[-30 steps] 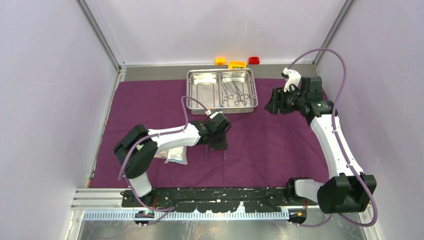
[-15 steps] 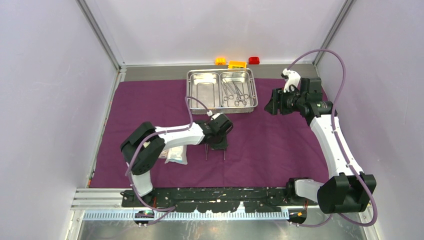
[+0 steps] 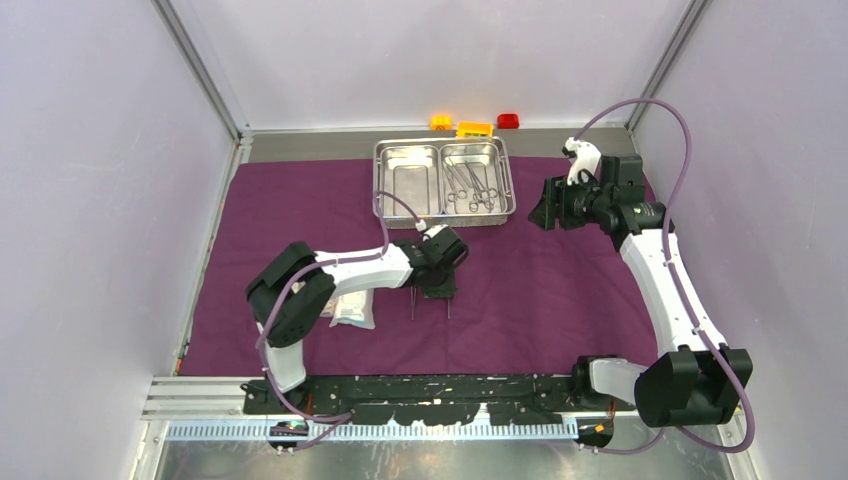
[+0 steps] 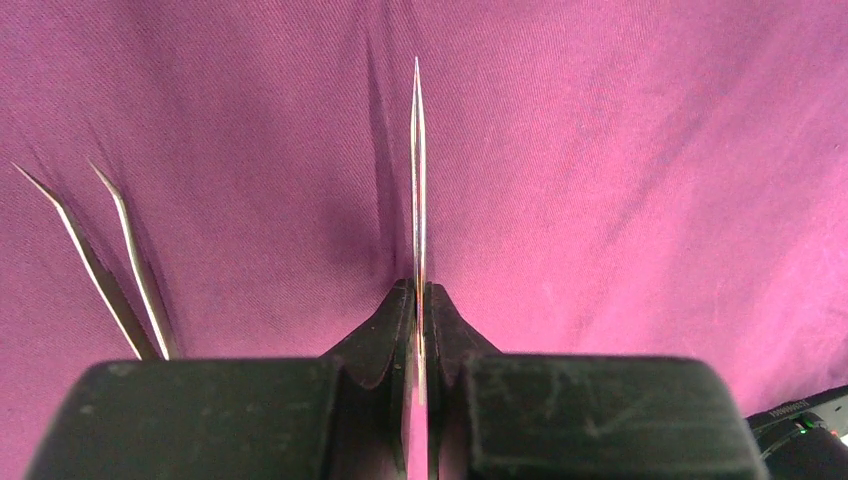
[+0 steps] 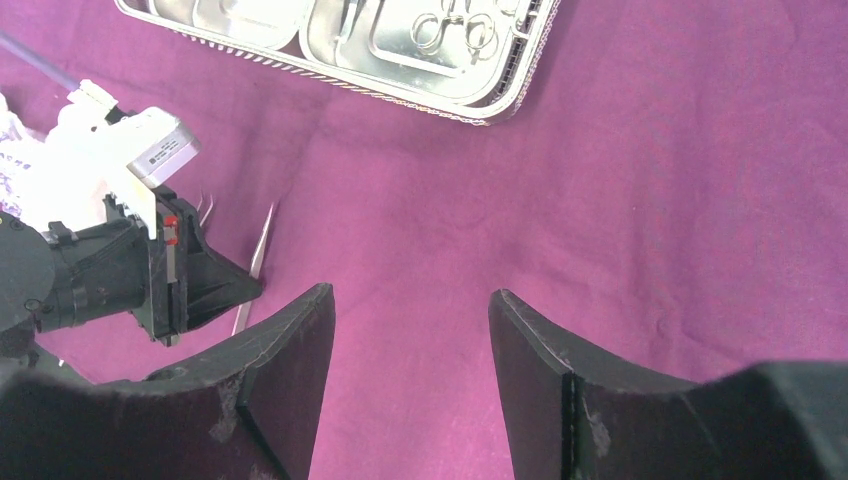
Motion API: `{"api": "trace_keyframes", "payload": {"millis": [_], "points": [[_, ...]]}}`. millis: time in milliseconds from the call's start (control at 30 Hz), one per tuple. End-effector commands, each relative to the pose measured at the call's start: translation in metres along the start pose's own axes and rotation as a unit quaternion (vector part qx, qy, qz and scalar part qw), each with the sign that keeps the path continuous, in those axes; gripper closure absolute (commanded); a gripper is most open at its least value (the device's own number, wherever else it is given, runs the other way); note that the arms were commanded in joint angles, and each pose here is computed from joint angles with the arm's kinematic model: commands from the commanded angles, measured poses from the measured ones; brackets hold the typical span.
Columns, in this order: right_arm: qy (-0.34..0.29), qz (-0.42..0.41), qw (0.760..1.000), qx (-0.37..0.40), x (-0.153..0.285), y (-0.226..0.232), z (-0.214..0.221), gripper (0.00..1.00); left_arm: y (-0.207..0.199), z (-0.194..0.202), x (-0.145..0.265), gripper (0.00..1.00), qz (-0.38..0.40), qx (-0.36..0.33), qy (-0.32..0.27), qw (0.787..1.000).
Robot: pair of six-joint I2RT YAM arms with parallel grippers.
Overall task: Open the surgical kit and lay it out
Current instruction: Place the medical item in the surgical kit.
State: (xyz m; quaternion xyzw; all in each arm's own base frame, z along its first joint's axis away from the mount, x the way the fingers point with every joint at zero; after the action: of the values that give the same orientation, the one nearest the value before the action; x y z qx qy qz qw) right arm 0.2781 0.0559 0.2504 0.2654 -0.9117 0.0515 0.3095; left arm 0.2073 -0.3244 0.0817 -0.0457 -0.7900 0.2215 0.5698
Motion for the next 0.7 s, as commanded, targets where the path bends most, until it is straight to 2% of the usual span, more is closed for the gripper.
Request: {"api": "trace_keyframes", "payload": {"millis": [0, 667], "points": [[-0.023, 0.000, 1.000, 0.017, 0.0049, 0.0014, -0.0074, 0.37, -0.0035, -0.0065, 0.0008, 0.94, -0.005, -0.008, -0.024, 1.000], [-0.021, 0.000, 1.000, 0.018, 0.0048, 0.0019, -0.0051, 0.37, 0.0020, -0.0059, -0.0012, 0.93, -0.009, -0.008, -0.028, 1.000]]}}
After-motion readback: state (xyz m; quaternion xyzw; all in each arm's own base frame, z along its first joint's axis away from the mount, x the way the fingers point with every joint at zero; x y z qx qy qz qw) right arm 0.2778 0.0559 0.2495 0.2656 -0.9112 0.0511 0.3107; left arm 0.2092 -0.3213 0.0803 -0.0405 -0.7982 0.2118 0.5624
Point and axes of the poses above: each gripper's point midway between its finger pads, its own x axis back along the fingers, its own y axis along the line the jaws close on, z = x × y, the point moved 6 cm from there along x, back along the fingers, and after that the axes turned 14 degrees about x, right-handed, at the moved point
